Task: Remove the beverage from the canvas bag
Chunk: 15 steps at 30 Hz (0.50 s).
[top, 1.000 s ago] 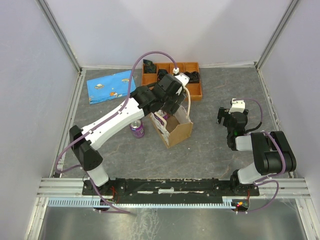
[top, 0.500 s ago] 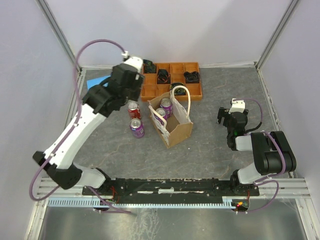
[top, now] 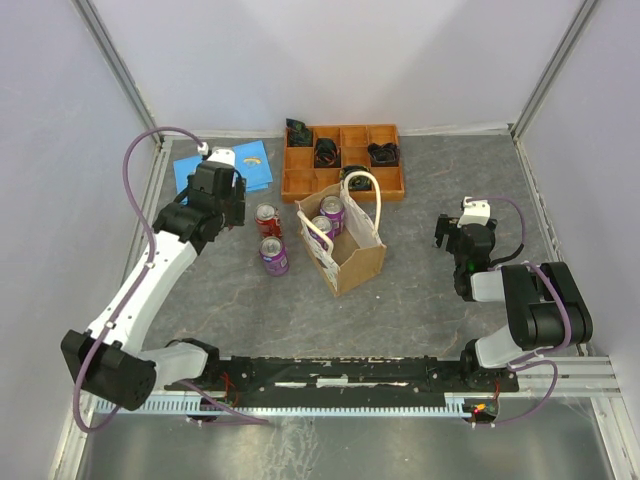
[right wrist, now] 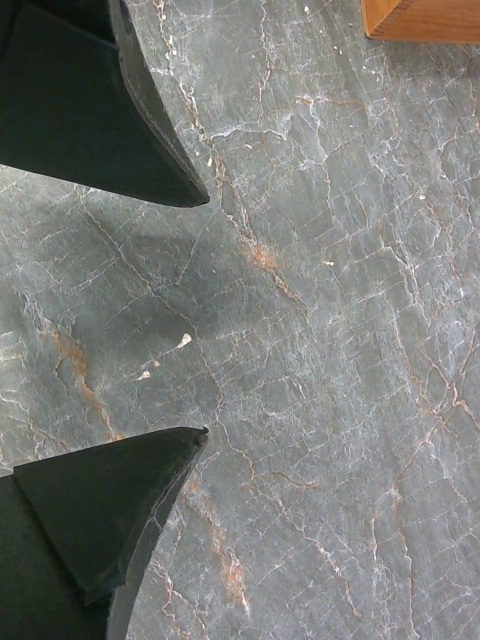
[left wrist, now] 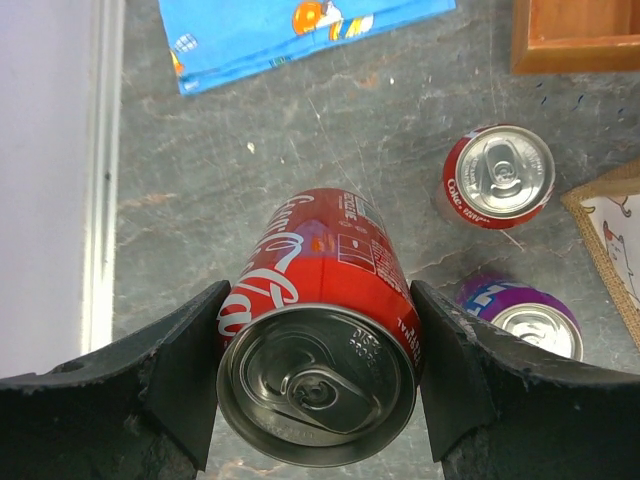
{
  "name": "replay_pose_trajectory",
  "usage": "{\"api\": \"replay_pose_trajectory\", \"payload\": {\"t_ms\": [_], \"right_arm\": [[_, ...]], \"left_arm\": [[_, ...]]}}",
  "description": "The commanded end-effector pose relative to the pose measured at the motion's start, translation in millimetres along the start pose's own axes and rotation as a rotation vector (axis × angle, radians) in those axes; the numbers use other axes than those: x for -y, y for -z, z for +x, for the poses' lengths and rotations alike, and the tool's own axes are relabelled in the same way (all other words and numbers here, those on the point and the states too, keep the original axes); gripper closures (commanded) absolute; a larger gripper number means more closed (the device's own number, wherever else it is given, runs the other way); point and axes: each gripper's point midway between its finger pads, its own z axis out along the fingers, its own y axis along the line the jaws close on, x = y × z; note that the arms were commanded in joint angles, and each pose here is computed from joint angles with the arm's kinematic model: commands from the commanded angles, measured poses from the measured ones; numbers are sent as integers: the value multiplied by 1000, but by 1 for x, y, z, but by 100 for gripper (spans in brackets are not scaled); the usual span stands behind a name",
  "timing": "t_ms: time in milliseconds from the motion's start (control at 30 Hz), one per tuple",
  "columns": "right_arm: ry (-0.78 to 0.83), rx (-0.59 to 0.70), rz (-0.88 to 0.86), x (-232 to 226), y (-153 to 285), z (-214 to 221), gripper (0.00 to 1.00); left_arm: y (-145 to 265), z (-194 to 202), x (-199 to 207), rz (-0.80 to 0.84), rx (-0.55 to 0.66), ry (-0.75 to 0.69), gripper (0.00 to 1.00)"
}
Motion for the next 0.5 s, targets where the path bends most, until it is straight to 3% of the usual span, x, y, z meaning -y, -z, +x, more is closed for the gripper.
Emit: {"api": "replay_pose_trajectory", "payload": {"t_ms": [0,467], "right_arm": [[-11,66,1,0,-5,-23,1],[-11,67,0,0,-5,-23,1]], "left_arm": [[-14,-40,6,57,164,177,97],[-86,13,22,93,5,224,97]]}}
